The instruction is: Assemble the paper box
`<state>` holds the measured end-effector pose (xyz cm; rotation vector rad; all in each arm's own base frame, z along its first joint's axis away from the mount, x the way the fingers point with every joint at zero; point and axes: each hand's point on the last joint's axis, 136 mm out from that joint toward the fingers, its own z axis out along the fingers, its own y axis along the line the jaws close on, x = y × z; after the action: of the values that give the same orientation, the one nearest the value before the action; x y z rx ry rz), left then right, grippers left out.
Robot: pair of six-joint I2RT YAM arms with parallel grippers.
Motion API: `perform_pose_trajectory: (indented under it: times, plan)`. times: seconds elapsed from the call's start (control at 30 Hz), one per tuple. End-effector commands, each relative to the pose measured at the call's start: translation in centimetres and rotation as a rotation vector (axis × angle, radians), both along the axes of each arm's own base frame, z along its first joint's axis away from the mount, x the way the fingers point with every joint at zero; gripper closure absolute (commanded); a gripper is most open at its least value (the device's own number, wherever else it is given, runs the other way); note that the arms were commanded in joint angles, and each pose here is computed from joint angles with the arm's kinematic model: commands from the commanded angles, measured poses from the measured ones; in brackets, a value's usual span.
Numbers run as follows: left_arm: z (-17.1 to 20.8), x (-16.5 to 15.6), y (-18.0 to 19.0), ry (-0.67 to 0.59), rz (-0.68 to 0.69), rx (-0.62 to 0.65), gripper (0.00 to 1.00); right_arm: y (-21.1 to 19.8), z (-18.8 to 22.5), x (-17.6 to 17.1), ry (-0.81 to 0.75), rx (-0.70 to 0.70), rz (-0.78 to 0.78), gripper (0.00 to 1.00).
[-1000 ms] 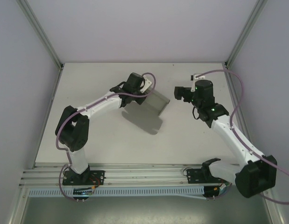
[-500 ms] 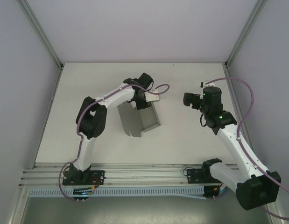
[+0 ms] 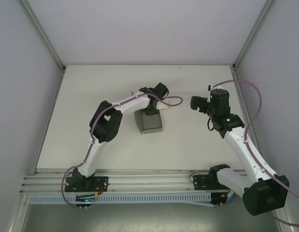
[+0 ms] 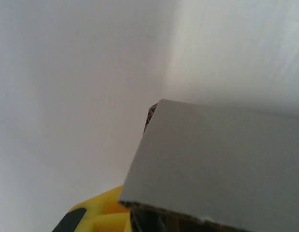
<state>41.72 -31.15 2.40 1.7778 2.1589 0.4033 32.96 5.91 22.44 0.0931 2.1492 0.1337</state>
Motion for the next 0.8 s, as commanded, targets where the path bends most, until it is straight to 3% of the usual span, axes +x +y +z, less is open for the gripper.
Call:
perform_pose_trajectory:
  times: [0.0, 0.23, 0.33, 0.37, 0.47, 0.77]
  plan:
    - [-8.1, -0.6, 1.6, 0.027, 0.000, 0.127, 1.00, -0.2, -0.4, -0.1, 0.010, 0.004, 0.001, 0.01]
    - [-8.7, -1.9, 1.2, 0.072, 0.019, 0.098, 1.00, -0.2, -0.7, 0.0, 0.015, 0.011, 0.006, 0.01]
    - [-6.4, -1.5, 0.0, 0.054, 0.005, 0.033, 0.77, -0.2, -0.8, 0.0, 0.017, 0.012, 0.003, 0.01]
    - [-5.4, -1.3, -0.4, 0.041, 0.000, 0.010, 0.64, -0.3, -0.8, 0.0, 0.016, 0.011, 0.001, 0.01]
    - [-2.4, -0.6, -1.7, 0.010, -0.026, -0.050, 0.48, 0.2, -0.8, -0.1, 0.022, 0.029, 0.026, 0.01]
    - [5.2, 1.0, -3.6, -0.098, -0.085, -0.154, 0.18, 0.6, -1.0, -0.5, 0.045, 0.033, 0.058, 0.01]
